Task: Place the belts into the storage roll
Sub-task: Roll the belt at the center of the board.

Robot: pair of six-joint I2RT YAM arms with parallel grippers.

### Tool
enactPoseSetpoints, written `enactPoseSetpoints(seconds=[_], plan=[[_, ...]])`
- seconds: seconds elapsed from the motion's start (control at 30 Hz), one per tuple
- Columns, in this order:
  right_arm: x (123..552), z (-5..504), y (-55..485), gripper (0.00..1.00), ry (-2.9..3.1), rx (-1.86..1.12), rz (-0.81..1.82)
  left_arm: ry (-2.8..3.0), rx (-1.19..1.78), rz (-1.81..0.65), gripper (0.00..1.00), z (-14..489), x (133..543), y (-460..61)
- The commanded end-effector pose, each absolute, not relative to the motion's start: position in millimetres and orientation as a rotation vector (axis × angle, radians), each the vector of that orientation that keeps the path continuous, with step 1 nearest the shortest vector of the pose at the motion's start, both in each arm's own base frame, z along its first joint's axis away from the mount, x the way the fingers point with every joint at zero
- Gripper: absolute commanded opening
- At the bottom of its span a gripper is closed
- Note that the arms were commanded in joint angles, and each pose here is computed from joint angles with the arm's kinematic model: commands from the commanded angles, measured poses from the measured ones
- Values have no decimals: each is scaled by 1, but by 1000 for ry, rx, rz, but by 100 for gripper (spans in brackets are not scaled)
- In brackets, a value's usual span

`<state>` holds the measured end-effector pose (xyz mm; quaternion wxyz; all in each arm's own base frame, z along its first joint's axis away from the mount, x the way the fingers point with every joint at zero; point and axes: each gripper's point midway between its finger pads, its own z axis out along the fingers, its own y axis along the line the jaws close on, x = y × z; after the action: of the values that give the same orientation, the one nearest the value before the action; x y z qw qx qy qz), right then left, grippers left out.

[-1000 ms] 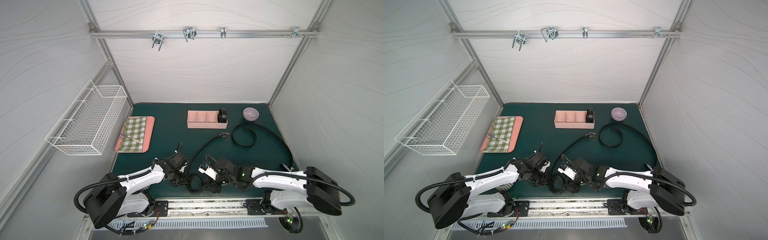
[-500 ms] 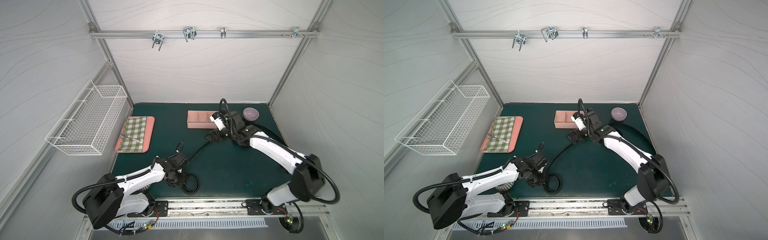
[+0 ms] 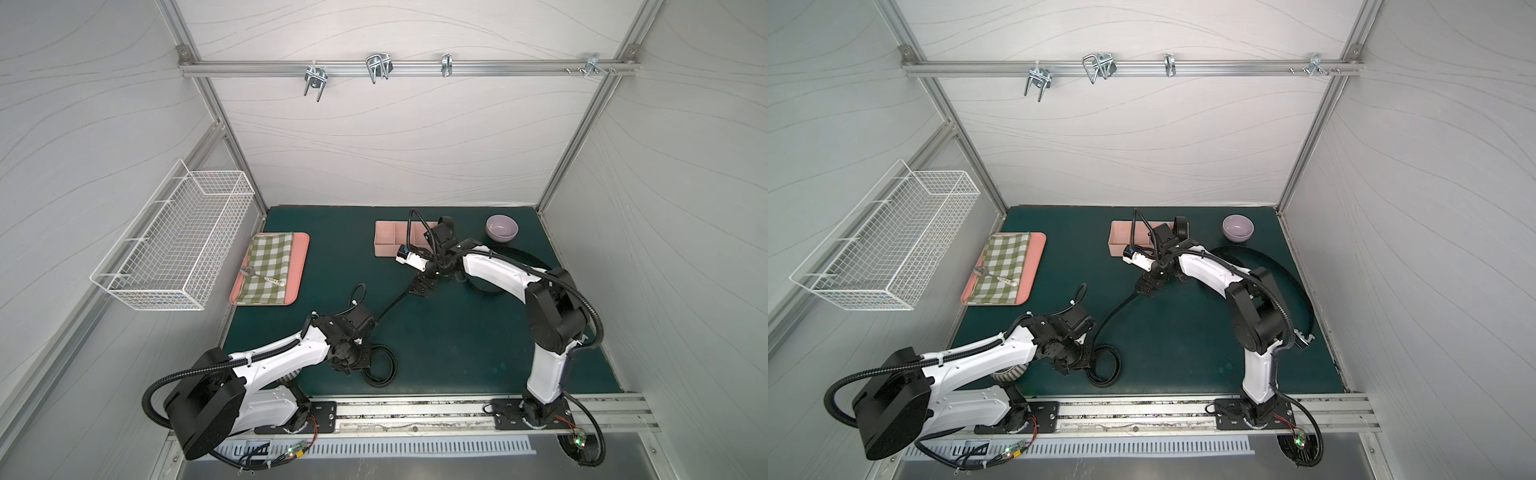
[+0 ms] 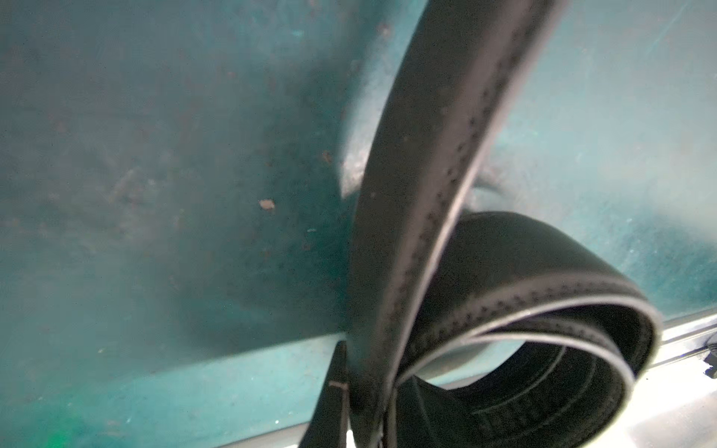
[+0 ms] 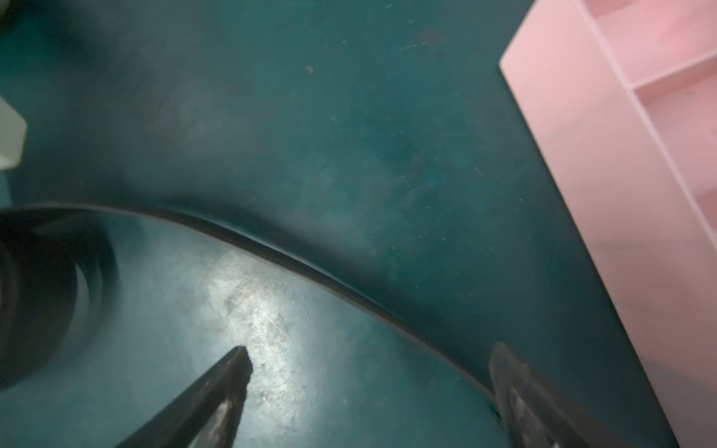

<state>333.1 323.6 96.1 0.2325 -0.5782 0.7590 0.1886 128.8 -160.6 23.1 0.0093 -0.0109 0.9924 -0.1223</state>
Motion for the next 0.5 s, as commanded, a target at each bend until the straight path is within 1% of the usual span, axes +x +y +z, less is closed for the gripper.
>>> enactPoseSetpoints(seconds=[0.0,0.33,0.37,0.47], plan=[[328,69,322,99,2023,-1721,509,3071,-33,-314,0,29,141,-155],[340,32,315,99,2097,-1748,440,3072,-21,-320,0,30,143,-152],[340,28,312,97,2126,-1748,434,3071,-25,-323,0,30,144,-153],[342,18,305,87,2205,-1762,415,3063,-33,-332,0,31,149,-154]])
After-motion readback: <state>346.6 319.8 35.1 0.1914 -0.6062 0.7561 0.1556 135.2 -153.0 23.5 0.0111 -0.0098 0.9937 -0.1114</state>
